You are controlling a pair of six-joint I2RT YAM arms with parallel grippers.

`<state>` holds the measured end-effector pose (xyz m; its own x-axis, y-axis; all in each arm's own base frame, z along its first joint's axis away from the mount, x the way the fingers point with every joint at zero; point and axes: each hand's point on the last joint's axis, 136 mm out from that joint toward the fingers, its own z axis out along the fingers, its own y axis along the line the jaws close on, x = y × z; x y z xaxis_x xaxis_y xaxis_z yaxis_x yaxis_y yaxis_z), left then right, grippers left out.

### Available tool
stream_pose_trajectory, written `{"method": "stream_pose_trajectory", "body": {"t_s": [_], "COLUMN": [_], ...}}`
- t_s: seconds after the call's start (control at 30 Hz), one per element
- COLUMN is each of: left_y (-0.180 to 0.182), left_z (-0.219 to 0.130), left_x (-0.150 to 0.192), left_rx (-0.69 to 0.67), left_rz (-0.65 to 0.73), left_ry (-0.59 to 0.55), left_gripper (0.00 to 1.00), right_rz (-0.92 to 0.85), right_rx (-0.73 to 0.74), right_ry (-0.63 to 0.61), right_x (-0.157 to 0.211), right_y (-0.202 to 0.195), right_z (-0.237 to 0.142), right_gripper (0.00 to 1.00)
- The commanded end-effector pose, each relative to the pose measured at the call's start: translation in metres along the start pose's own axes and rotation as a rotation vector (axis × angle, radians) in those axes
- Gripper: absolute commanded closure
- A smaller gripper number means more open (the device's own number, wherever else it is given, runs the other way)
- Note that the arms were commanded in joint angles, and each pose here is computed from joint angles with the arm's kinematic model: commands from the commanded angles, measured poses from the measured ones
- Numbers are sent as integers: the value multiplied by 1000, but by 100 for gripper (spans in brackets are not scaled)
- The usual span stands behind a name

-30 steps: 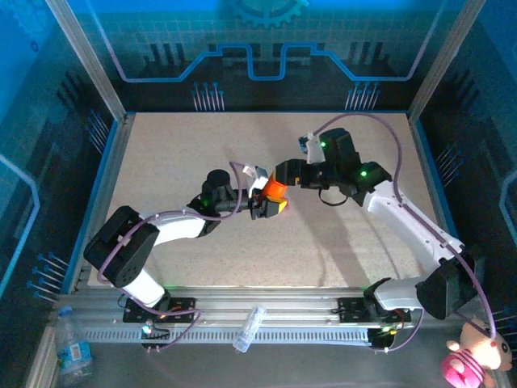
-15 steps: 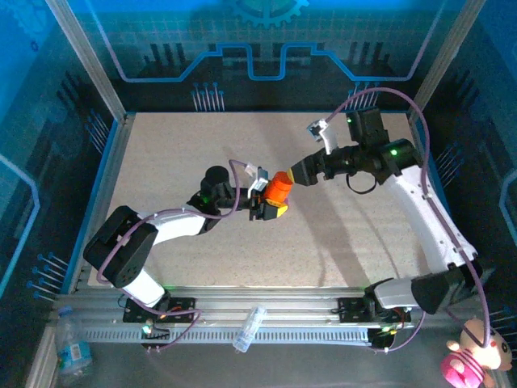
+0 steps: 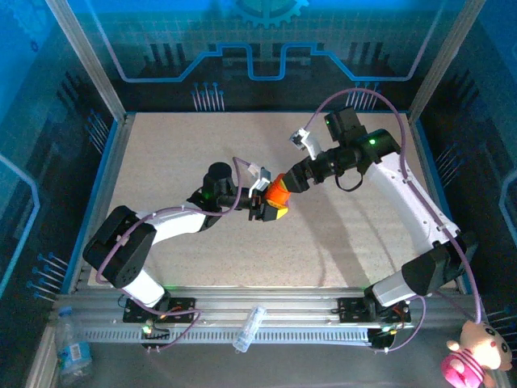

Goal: Sort the pills into containers

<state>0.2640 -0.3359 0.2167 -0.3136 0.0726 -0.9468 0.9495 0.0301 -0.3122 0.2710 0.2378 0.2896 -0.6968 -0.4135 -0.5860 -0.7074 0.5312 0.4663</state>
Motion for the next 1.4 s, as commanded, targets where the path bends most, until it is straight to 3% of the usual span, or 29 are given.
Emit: {"method": "stream_pose_trajectory", "body": {"t_s": [0.0, 0.23, 0.5, 0.77, 1.03, 1.37], "left_y": [-11, -11, -10, 8, 16, 15], "left_z": [-4, -4, -4, -11, -17, -21], "left_x": [-23, -24, -25, -40, -49, -49], "left_rx": [35, 37, 22, -132, -340, -452], "left_rz": [73, 72, 80, 169, 361, 472], "left_ry": [-29, -31, -36, -109, -190, -215], "left_gripper": [100, 100, 100, 100, 100, 100], "right_rz": [11, 24, 45, 229, 480, 554], "right_rx": [-14, -19, -40, 57, 80, 61], "right_ry": [32, 49, 62, 65, 30, 11], "right_x": [6, 6, 11, 28, 38, 30], "right_y": [-1, -4, -4, -31, -57, -64], "right_z": [8, 17, 25, 53, 99, 122], "right_gripper": [21, 27, 52, 55, 55, 55]}}
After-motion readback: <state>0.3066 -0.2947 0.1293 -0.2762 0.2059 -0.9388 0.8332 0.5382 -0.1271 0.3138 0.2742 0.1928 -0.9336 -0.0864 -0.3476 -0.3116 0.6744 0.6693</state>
